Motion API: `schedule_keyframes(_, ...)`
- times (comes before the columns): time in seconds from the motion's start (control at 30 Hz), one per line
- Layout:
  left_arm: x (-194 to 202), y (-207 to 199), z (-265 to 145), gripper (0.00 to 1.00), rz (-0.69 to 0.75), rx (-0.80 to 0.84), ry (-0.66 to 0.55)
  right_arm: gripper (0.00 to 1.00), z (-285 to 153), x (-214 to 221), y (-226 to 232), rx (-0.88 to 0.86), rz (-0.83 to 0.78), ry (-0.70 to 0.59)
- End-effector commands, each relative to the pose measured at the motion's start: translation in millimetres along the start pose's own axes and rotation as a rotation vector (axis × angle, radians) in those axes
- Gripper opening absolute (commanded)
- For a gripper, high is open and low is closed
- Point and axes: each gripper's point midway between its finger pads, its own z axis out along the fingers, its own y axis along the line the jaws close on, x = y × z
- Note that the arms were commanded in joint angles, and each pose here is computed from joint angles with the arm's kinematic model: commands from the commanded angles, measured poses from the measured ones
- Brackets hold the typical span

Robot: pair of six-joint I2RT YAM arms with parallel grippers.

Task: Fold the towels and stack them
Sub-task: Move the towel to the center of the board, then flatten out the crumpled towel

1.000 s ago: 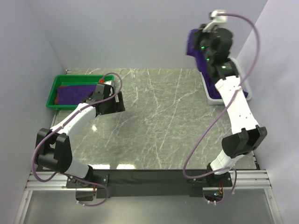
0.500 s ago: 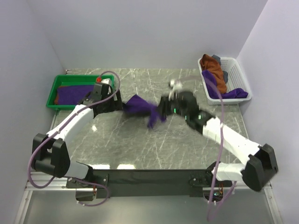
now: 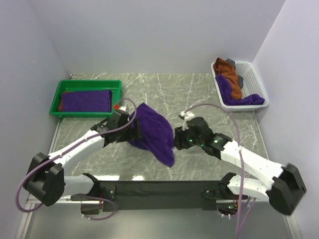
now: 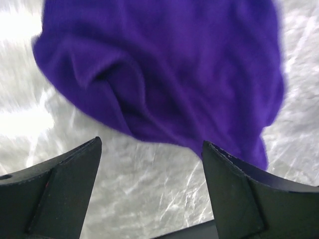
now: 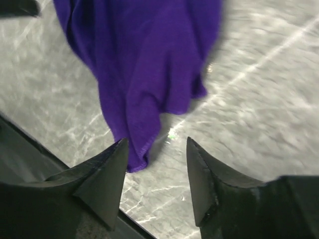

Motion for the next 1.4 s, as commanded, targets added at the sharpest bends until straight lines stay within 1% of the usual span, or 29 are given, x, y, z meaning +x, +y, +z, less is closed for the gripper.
schedule_keyframes(0.0,10.8,-0.9,7.2,0.86,-0.138,-0.031,-0.015,0.55,14.5,-5.2,42.1,-0.130,-0.157,0.038)
schedule_keyframes(0.07,17.9,10.5,12.6,0.84,-0.191,-0.083,-0.029,0.55,25.9,6.3,57.6,-0.153,-0.257,0.100)
schedule_keyframes(0.1,20.1,14.6,14.2,0.82,-0.207,-0.098,-0.032,0.54,27.8,18.7,73.2,-0.184,-0.315,0.134)
schedule_keyframes(0.13,24.6,20.4,16.9,0.81,-0.221,-0.119,-0.029,0.54,36.6,29.6,73.3,-0.172,-0.356,0.177)
schedule_keyframes(0.17,23.5,25.6,18.9,0.79,-0.243,-0.144,-0.046,0.53,39.4,31.4,75.8,-0.161,-0.381,0.189)
schedule_keyframes(0.23,29.0,32.9,24.9,0.77,-0.251,-0.177,-0.037,0.51,46.7,47.0,79.2,-0.152,-0.425,0.242)
schedule_keyframes(0.4,30.8,44.4,38.4,0.70,-0.264,-0.246,-0.041,0.50,53.5,69.2,69.9,-0.101,-0.454,0.330)
schedule_keyframes(0.57,32.4,45.8,51.4,0.64,-0.252,-0.270,-0.026,0.50,51.2,94.2,64.2,-0.076,-0.477,0.415)
schedule_keyframes(0.73,32.9,49.0,56.4,0.56,-0.245,-0.294,-0.022,0.50,46.9,102.8,69.3,-0.080,-0.480,0.435)
schedule_keyframes(0.8,34.3,51.6,57.6,0.50,-0.241,-0.305,-0.020,0.49,46.0,104.7,69.5,-0.057,-0.470,0.443)
schedule_keyframes(0.87,36.5,56.2,58.3,0.40,-0.235,-0.326,-0.016,0.49,47.1,104.8,65.1,-0.020,-0.476,0.444)
schedule_keyframes(0.9,35.6,56.9,58.6,0.34,-0.234,-0.330,-0.018,0.49,47.8,105.3,64.3,-0.005,-0.470,0.444)
schedule_keyframes(0.93,36.8,58.6,59.1,0.23,-0.230,-0.339,-0.014,0.48,49.2,107.2,62.2,0.009,-0.471,0.452)
schedule_keyframes(1.0,35.5,59.9,59.9,0.20,-0.227,-0.350,-0.018,0.41,49.9,107.0,60.8,0.035,-0.477,0.454)
schedule_keyframes(1.07,35.5,62.1,59.3,0.13,-0.214,-0.364,-0.017,0.36,51.5,106.8,58.4,0.059,-0.483,0.456)
schedule_keyframes(1.1,33.6,62.3,58.9,0.11,-0.212,-0.366,-0.022,0.31,51.8,107.3,57.1,0.065,-0.485,0.458)
schedule_keyframes(1.13,33.3,63.3,58.4,0.04,-0.206,-0.372,-0.022,0.26,51.9,106.9,57.8,0.068,-0.486,0.456)
schedule_keyframes(1.17,32.6,65.7,57.2,0.01,-0.202,-0.384,-0.027,0.14,51.3,106.3,57.4,0.075,-0.492,0.452)
schedule_keyframes(1.23,32.3,67.2,55.7,0.01,-0.194,-0.393,-0.029,0.02,47.8,99.3,58.0,0.085,-0.499,0.438)
schedule_keyframes(1.3,33.4,70.1,53.4,0.01,-0.188,-0.403,-0.029,0.00,42.2,87.0,59.5,0.097,-0.512,0.410)
schedule_keyframes(1.37,34.7,71.6,52.4,0.01,-0.184,-0.406,-0.024,0.00,29.1,55.6,63.9,0.117,-0.518,0.338)
